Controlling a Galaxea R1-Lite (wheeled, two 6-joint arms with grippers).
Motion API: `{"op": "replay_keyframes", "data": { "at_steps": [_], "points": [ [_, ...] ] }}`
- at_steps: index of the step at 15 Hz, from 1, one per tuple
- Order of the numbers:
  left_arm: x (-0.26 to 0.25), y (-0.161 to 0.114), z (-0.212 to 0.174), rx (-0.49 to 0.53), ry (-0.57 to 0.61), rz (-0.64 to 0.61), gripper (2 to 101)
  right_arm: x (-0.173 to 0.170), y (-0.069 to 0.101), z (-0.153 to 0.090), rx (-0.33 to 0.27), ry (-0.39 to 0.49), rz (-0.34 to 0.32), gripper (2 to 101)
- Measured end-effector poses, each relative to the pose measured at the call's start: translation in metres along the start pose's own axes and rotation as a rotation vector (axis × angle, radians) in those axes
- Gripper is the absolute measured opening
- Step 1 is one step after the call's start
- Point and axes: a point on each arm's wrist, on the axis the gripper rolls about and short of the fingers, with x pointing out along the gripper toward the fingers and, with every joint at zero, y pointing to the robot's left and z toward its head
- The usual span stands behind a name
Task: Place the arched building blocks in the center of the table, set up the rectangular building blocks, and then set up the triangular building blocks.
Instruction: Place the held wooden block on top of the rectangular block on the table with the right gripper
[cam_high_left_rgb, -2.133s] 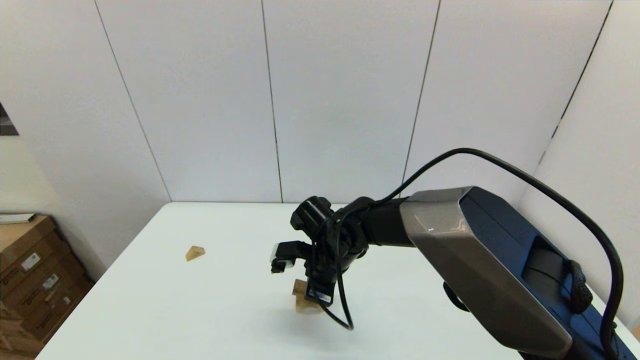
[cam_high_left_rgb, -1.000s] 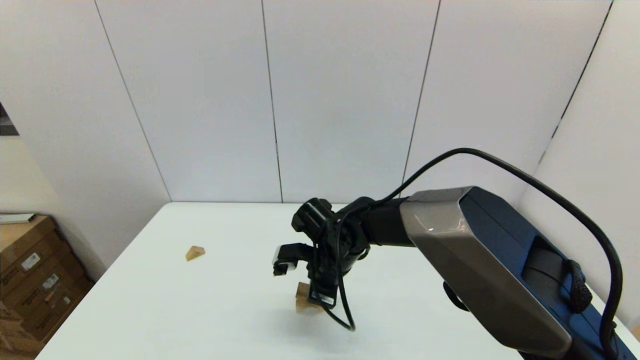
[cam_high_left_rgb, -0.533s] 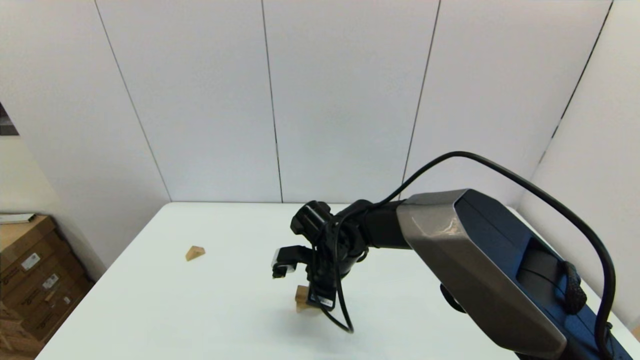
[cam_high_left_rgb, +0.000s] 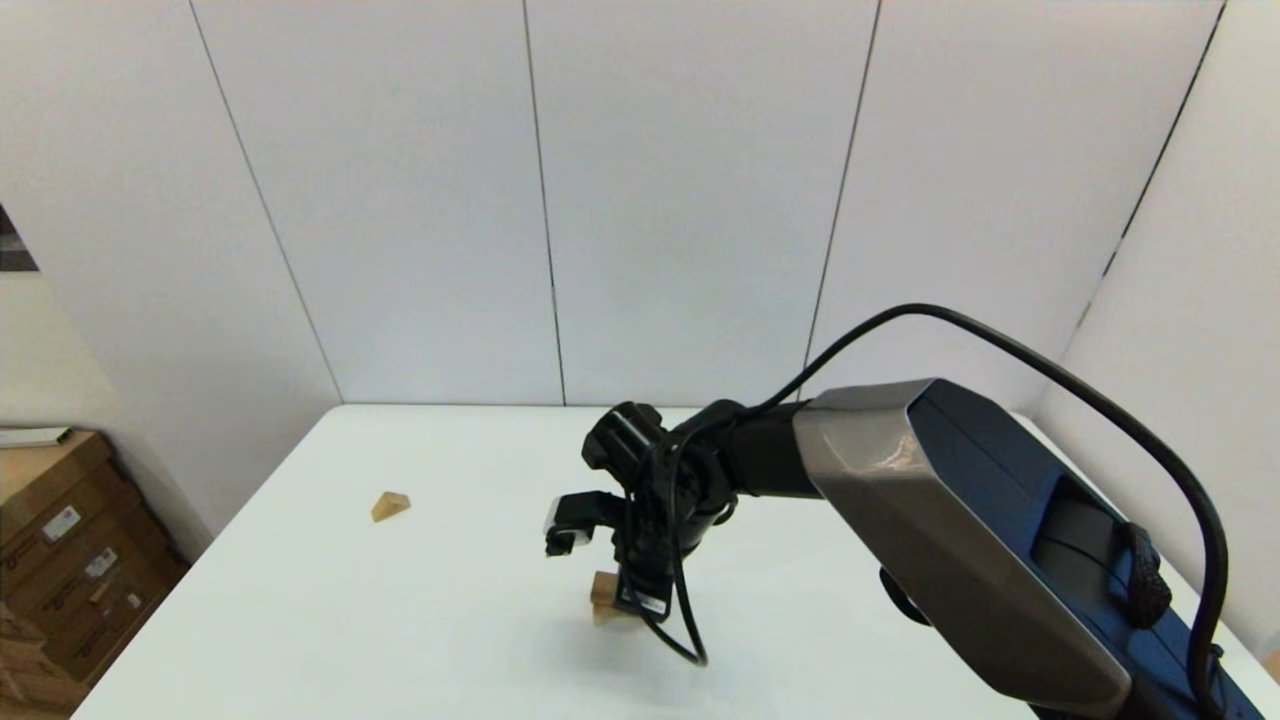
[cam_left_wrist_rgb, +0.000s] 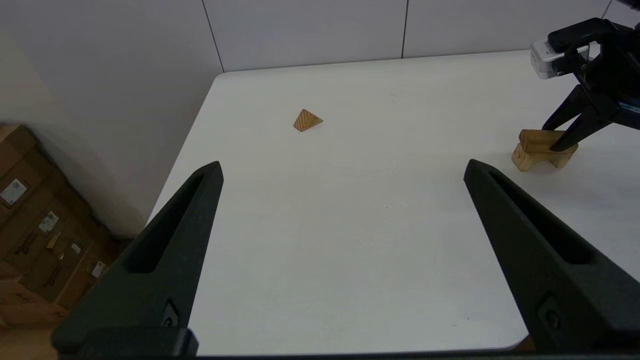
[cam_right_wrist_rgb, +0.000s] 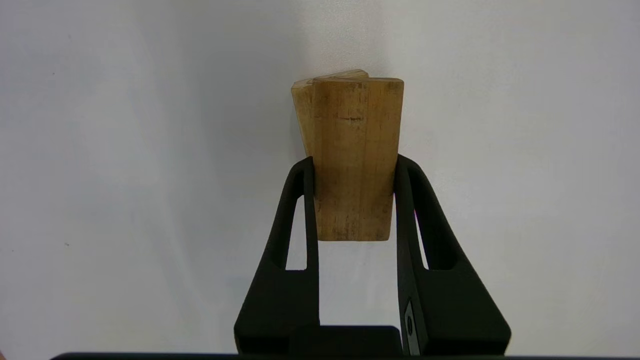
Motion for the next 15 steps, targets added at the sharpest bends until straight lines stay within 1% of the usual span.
{"op": "replay_keyframes", "data": {
  "at_steps": [6, 12, 15],
  "points": [
    [0.0, 0.0, 0.0, 0.0, 0.0, 0.0, 97.8, -0.0092, -0.0002, 0.0012, 0.004, -0.005, -0.005, 24.1],
    [0.0, 0.0, 0.0, 0.0, 0.0, 0.0, 97.8, -0.0106, 0.0004, 0.0021, 0.003, -0.007, -0.006, 24.1],
    [0.0, 0.0, 0.0, 0.0, 0.0, 0.0, 97.8, -0.0102, 0.0019, 0.0006, 0.004, 0.009, 0.007, 24.1]
  ]
}}
